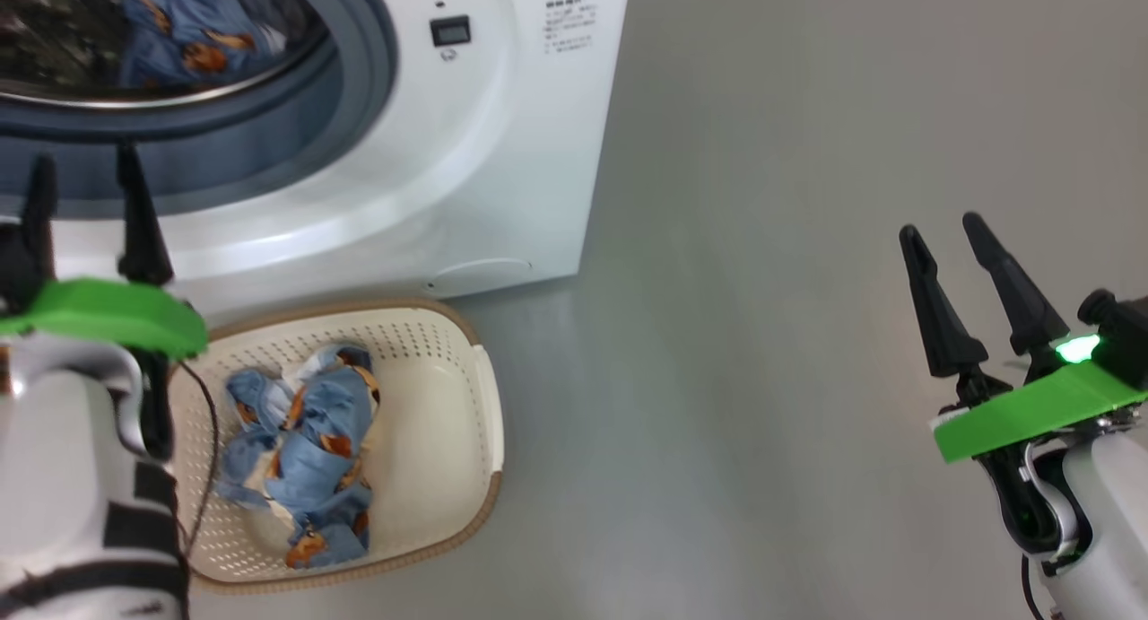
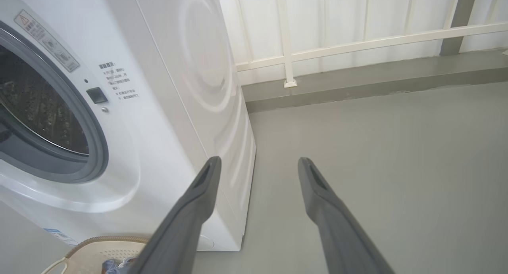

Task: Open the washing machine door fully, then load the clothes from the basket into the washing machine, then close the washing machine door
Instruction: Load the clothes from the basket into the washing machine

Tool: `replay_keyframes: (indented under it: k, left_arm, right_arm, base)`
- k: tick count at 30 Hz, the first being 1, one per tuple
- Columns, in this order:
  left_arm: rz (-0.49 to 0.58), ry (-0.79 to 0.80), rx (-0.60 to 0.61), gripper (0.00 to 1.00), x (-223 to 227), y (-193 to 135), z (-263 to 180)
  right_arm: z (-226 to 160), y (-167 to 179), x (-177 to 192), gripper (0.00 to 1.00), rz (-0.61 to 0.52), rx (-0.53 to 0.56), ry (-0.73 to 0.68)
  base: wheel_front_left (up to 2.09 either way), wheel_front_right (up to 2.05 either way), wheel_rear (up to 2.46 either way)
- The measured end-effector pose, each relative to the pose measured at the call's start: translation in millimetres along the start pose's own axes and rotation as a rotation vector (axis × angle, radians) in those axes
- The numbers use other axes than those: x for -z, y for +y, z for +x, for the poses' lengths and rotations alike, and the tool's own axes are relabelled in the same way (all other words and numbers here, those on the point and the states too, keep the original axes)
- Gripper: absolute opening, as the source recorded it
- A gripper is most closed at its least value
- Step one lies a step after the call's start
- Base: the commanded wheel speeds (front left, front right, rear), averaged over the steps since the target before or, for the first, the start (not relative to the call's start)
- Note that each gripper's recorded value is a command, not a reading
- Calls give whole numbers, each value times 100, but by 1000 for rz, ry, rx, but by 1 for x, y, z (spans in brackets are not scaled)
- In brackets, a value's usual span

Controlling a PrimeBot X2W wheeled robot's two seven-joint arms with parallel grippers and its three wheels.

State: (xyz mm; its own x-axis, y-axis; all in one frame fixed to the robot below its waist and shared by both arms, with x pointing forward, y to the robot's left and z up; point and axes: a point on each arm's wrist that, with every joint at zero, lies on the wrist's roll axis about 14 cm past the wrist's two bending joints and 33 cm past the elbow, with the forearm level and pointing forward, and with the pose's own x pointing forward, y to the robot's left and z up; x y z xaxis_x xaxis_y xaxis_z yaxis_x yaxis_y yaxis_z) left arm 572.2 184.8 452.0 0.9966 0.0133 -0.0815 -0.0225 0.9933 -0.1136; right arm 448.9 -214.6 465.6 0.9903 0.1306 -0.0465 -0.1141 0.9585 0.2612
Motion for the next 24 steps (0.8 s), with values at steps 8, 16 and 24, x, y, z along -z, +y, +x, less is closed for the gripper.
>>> replay_keyframes:
  k: [8,16,24]
  left_arm:
    - [13,2,-13,100,-1,8,-43]
    - [16,5,-47,100,-1,26,-94]
    - [32,-10,-71,100,-6,40,-139]
  right_arm:
    - [-13,9,-6,100,-3,-21,-9]
    - [-30,20,-12,100,-2,-44,-17]
    - [-51,30,-17,100,-2,-61,-33]
  base:
    - [0,0,0]
    - [0,0,0]
    - [0,0,0]
